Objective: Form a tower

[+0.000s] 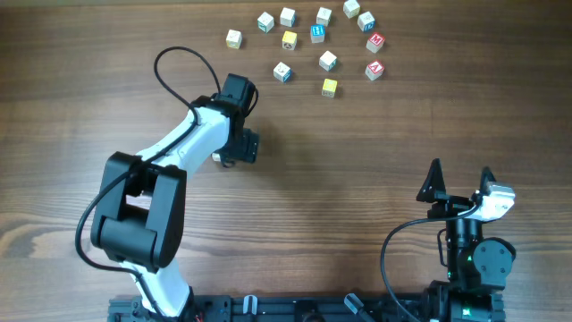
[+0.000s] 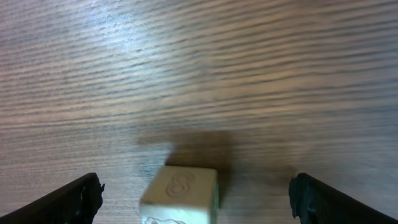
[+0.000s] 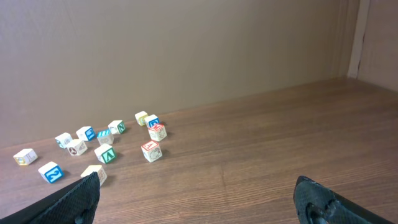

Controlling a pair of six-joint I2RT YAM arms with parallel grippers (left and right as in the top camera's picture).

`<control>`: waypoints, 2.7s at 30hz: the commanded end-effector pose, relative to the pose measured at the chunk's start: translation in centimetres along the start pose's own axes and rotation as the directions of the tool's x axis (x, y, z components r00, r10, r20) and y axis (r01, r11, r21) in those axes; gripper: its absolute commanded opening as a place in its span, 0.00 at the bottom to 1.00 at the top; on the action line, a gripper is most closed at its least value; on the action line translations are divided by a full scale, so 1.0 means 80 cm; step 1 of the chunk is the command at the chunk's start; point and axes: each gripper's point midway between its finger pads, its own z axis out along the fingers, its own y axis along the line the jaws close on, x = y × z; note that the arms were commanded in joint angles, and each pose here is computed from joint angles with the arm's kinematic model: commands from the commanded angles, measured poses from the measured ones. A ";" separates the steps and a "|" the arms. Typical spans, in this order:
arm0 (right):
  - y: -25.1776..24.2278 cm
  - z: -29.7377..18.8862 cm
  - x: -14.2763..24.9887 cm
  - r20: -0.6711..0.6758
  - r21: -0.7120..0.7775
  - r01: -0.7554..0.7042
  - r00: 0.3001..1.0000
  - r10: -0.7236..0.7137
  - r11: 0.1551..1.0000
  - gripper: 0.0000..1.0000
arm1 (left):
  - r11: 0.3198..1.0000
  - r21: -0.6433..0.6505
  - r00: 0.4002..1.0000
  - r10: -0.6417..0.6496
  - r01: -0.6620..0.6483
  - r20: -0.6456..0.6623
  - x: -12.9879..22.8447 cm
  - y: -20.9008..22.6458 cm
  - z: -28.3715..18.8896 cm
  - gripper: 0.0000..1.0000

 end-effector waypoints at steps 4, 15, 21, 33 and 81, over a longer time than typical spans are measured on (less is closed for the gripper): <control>0.002 0.000 -0.001 0.005 -0.011 0.014 1.000 -0.014 1.000 1.00 | 0.989 0.132 0.842 -0.127 0.067 0.525 -0.105 0.039 -0.274 1.00; 0.002 0.000 -0.001 0.005 -0.011 0.014 1.000 -0.014 1.000 1.00 | 0.993 0.090 0.894 -0.105 0.073 0.435 0.194 0.113 -0.389 1.00; 0.002 0.000 -0.001 0.005 -0.011 0.014 1.000 -0.014 1.000 1.00 | 0.994 0.082 0.913 -0.094 0.067 0.398 0.241 0.120 -0.387 1.00; 0.028 -0.003 -0.013 -0.014 -0.134 -0.376 0.926 0.378 0.917 1.00 | 0.994 0.081 0.913 -0.093 0.066 0.396 0.241 0.120 -0.387 1.00; 0.287 0.348 0.100 -0.739 0.052 -0.286 0.633 0.229 0.957 1.00 | 0.994 0.081 0.913 -0.093 0.066 0.396 0.241 0.120 -0.387 1.00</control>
